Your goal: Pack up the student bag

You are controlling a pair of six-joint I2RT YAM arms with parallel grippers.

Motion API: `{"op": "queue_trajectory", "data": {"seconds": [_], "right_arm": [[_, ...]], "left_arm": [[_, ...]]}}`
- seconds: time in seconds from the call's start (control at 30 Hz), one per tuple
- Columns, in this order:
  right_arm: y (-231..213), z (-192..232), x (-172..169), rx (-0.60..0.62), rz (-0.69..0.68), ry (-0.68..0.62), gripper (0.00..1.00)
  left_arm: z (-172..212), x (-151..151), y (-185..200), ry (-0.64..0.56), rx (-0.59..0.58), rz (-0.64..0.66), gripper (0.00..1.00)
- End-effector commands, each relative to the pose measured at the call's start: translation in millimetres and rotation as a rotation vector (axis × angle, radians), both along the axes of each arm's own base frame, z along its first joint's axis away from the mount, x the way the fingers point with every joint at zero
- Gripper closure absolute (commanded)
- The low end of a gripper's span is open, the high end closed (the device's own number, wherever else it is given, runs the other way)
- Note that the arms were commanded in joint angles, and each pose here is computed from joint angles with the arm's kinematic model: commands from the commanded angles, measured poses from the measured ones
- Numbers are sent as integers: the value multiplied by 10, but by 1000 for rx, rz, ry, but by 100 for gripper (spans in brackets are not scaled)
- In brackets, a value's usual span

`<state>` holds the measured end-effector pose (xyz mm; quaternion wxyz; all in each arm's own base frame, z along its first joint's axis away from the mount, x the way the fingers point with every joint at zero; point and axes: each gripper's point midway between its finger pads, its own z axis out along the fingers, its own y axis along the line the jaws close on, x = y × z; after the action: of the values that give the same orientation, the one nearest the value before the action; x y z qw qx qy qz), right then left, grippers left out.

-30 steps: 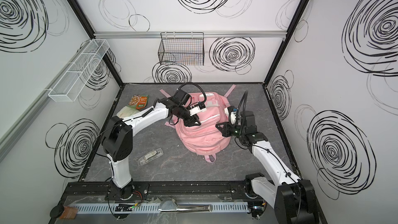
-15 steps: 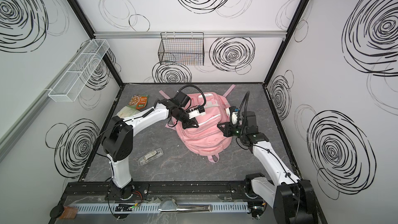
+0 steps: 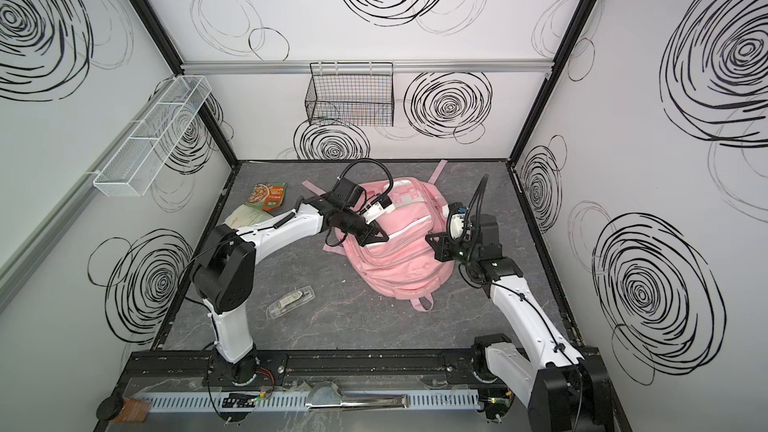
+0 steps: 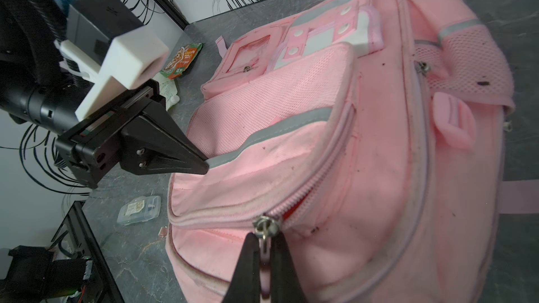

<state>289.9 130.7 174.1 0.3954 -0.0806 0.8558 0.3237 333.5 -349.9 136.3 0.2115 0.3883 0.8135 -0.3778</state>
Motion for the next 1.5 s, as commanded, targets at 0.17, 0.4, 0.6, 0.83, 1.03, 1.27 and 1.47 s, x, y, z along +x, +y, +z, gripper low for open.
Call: {"op": "queue_trajectory", "data": {"seconds": [0.17, 0.4, 0.6, 0.83, 1.03, 1.27, 1.47], "right_arm": [[264, 359, -74, 1, 45, -138, 100], [561, 290, -115, 17, 100, -108, 100], [871, 288, -197, 43, 169, -113, 100], [719, 162, -126, -22, 115, -93, 100], [267, 276, 59, -60, 6, -145, 100], [499, 342, -7, 3, 80, -136, 100], [997, 379, -348, 79, 221, -110, 100]], "left_arm": [[1055, 499, -266, -59, -388, 270, 100], [1263, 628, -240, -19, -519, 431, 100], [1310, 617, -160, 17, -608, 520, 100], [1311, 710, 256, 8, -624, 711, 100], [1368, 697, 625, -35, -640, 831, 100], [1370, 650, 427, 49, -736, 832, 100], [1368, 736, 220, 108, -789, 848, 100]]}}
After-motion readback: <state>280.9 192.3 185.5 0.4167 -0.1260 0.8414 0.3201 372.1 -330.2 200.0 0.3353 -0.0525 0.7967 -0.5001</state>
